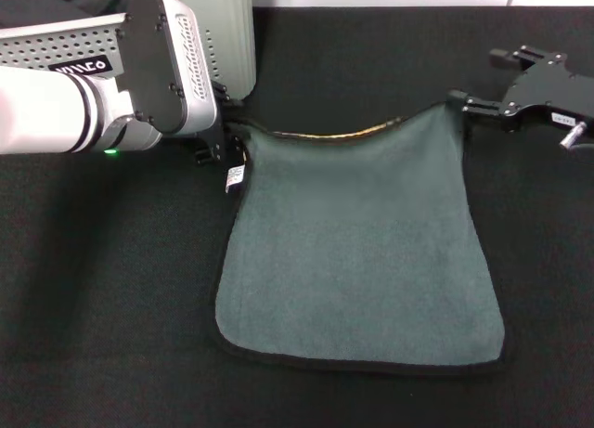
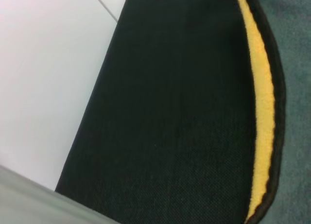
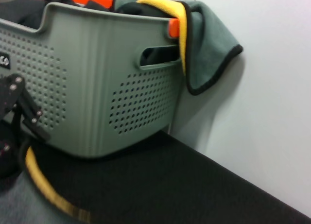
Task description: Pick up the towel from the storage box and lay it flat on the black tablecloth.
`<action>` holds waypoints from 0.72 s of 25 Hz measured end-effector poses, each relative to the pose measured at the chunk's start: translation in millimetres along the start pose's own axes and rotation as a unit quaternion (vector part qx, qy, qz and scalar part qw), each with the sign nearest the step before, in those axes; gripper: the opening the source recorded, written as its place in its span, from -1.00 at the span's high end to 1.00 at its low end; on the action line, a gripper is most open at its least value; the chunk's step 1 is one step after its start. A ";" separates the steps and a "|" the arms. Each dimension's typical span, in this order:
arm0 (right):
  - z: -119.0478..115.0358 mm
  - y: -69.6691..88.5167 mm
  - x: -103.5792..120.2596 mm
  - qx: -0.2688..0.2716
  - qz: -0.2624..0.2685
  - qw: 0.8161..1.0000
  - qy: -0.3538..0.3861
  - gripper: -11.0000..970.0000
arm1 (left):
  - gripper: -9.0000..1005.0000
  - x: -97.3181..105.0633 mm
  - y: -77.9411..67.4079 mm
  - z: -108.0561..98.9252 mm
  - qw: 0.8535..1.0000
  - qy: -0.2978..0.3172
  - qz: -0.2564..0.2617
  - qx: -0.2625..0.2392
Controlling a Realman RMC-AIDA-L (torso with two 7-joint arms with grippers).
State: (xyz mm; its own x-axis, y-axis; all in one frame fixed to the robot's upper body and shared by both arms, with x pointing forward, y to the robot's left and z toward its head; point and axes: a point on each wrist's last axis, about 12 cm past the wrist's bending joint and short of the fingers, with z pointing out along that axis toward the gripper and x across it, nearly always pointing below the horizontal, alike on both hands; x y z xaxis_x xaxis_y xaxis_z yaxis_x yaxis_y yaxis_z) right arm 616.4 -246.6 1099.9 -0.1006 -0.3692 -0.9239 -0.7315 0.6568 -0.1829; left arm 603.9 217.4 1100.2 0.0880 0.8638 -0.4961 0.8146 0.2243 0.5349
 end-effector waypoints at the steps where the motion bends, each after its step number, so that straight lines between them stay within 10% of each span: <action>1: -0.4 -1.6 -1.4 -0.002 0.005 1.000 0.001 -0.43 | 0.39 -0.2 0.0 0.0 1.000 0.000 -0.003 0.000; 18: -24.7 -20.2 -15.3 -0.012 0.024 0.999 -0.033 -0.65 | -0.42 11.4 -2.1 -29.7 0.999 -0.001 -0.029 -0.041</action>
State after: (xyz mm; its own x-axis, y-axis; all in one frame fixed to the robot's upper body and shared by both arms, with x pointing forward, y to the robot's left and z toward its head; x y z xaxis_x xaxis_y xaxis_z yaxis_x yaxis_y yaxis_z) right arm 616.1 -270.5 1126.0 -0.0909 -0.2928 -0.9518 -0.7428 0.6566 -0.1311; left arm 586.2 240.2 1113.7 0.0438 0.8470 -0.5298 0.7691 0.3099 0.5590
